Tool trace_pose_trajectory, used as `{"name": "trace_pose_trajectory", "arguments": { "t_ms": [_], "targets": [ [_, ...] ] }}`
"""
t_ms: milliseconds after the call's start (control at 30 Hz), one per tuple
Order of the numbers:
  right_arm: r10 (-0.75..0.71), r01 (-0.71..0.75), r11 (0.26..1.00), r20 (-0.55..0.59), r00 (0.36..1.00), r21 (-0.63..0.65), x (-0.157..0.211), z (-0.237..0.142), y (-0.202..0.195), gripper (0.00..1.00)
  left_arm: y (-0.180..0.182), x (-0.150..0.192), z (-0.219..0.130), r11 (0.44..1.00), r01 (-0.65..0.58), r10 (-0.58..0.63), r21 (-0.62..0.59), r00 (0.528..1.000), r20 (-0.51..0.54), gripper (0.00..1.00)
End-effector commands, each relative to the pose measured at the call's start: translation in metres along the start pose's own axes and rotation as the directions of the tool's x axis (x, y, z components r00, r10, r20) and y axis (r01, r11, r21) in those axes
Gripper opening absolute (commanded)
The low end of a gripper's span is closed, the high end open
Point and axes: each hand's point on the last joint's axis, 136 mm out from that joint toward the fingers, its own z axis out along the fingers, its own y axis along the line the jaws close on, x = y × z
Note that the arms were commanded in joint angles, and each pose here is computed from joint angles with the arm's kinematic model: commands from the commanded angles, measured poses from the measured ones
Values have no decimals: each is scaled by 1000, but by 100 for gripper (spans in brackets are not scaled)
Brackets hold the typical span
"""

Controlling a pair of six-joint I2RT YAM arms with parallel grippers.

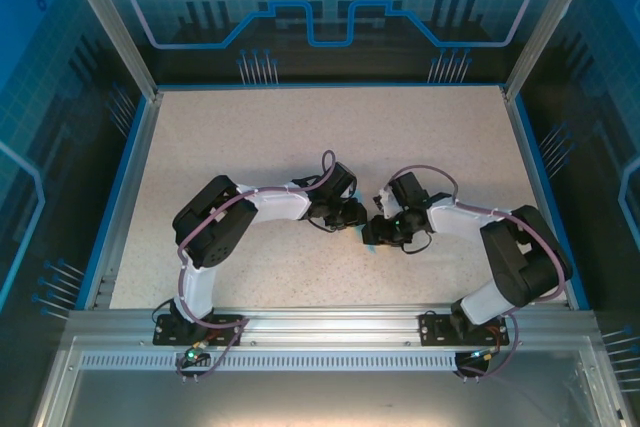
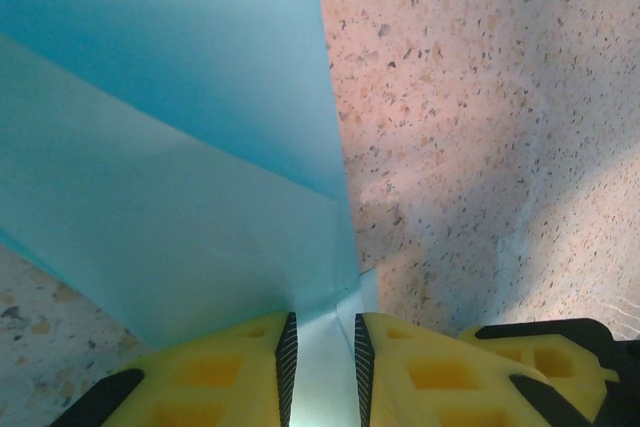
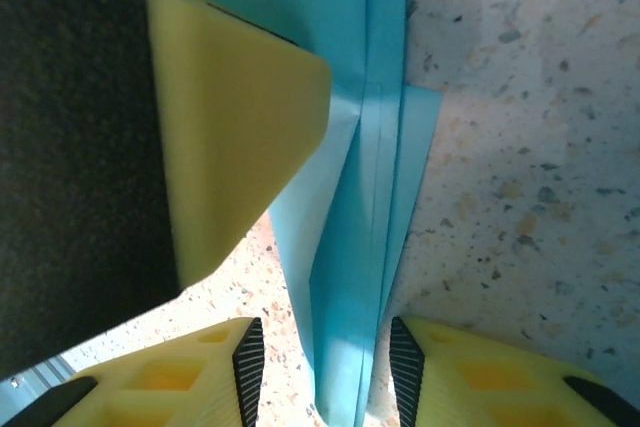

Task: Fold a paper plane with a square sheet of paper (pick it up from the middle)
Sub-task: Fold the wing for the fifth time at the center of the table.

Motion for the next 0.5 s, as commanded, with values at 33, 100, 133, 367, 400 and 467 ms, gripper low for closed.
{"name": "trace_pose_trajectory", "arguments": {
  "t_ms": [33, 100, 133, 367, 400, 467],
  "targets": [
    [-15, 17, 998, -38, 999, 59, 6, 3, -7, 41, 7, 3, 4, 1000, -5, 4, -26, 1000, -29, 27],
    [-14, 17, 998, -50, 999, 57, 8, 6, -7, 40, 6, 2, 4, 1000, -5, 4, -24, 1000, -28, 27],
    [-12, 15, 998, -54, 998, 59, 9, 7, -8, 39, 6, 3, 3, 1000, -6, 5, -24, 1000, -30, 27],
    [7, -2, 997, -65, 998, 74, 13, 11, -13, 28, 6, 2, 2, 1000, -8, 7, -24, 1000, -28, 27],
    [8, -3, 997, -68, 998, 74, 14, 11, -14, 27, 6, 2, 2, 1000, -9, 9, -24, 1000, -29, 27],
    [13, -8, 997, -68, 998, 76, 14, 11, -14, 24, 6, 3, 2, 1000, -11, 10, -24, 1000, -29, 27]
  ]
}}
